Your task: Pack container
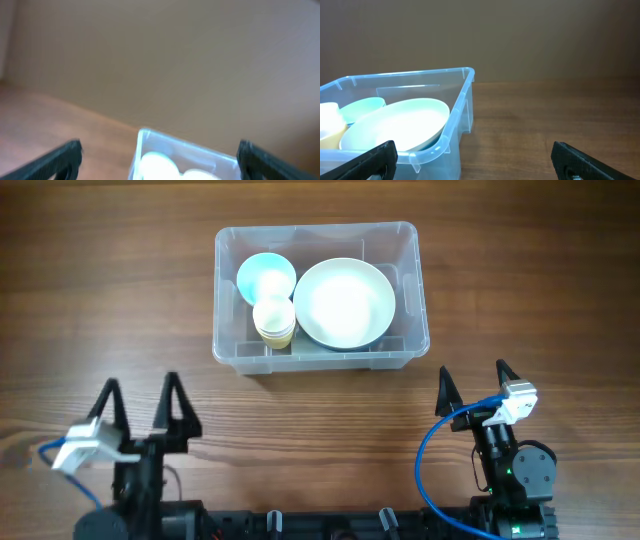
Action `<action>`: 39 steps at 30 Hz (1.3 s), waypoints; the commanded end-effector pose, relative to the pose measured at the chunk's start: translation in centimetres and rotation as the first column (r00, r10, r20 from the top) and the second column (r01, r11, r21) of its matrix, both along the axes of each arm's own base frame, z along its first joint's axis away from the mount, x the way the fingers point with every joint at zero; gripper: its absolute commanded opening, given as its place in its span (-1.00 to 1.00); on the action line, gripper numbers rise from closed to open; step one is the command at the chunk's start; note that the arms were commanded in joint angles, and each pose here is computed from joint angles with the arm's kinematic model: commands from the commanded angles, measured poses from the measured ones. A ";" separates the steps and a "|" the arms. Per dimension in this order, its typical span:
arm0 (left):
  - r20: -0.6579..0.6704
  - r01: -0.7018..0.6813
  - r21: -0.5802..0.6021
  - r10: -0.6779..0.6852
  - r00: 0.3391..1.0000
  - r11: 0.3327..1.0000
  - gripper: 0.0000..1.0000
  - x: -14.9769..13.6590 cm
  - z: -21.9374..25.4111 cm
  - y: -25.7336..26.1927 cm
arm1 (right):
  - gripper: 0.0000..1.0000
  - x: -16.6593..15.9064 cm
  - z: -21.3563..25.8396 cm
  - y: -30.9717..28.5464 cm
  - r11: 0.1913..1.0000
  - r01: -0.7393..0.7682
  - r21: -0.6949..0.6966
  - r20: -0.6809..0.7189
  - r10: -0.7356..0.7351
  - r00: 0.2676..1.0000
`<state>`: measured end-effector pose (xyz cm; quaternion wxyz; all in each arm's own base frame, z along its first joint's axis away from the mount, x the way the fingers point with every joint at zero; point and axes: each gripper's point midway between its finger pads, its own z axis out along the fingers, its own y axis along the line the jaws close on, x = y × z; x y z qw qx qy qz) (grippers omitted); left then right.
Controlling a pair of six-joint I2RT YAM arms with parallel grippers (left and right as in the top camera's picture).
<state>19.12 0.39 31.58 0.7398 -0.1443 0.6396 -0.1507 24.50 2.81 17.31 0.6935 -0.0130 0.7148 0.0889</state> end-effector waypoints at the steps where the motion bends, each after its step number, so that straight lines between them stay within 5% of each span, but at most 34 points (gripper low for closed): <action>1: -0.038 0.087 0.013 -0.086 0.996 0.996 1.00 2.4 -4.4 -1.5 | 1.00 0.0 0.2 -0.4 1.000 0.019 -0.002 0.010 -0.019 1.000; 16: -0.241 0.100 0.023 -0.092 0.966 0.995 1.00 5.1 -15.6 -1.6 | 0.99 0.0 0.2 -0.4 1.000 0.019 -0.002 0.010 -0.019 1.000; 32: -0.236 0.162 0.322 -0.086 0.968 0.933 1.00 5.1 -15.8 -2.5 | 0.99 0.0 0.2 -0.4 1.000 0.019 -0.002 0.010 -0.019 1.000; 39: -0.236 0.162 0.326 -0.086 0.968 0.932 1.00 5.1 -15.8 -2.5 | 0.99 0.0 0.2 -0.4 1.000 0.019 -0.002 0.010 -0.019 1.000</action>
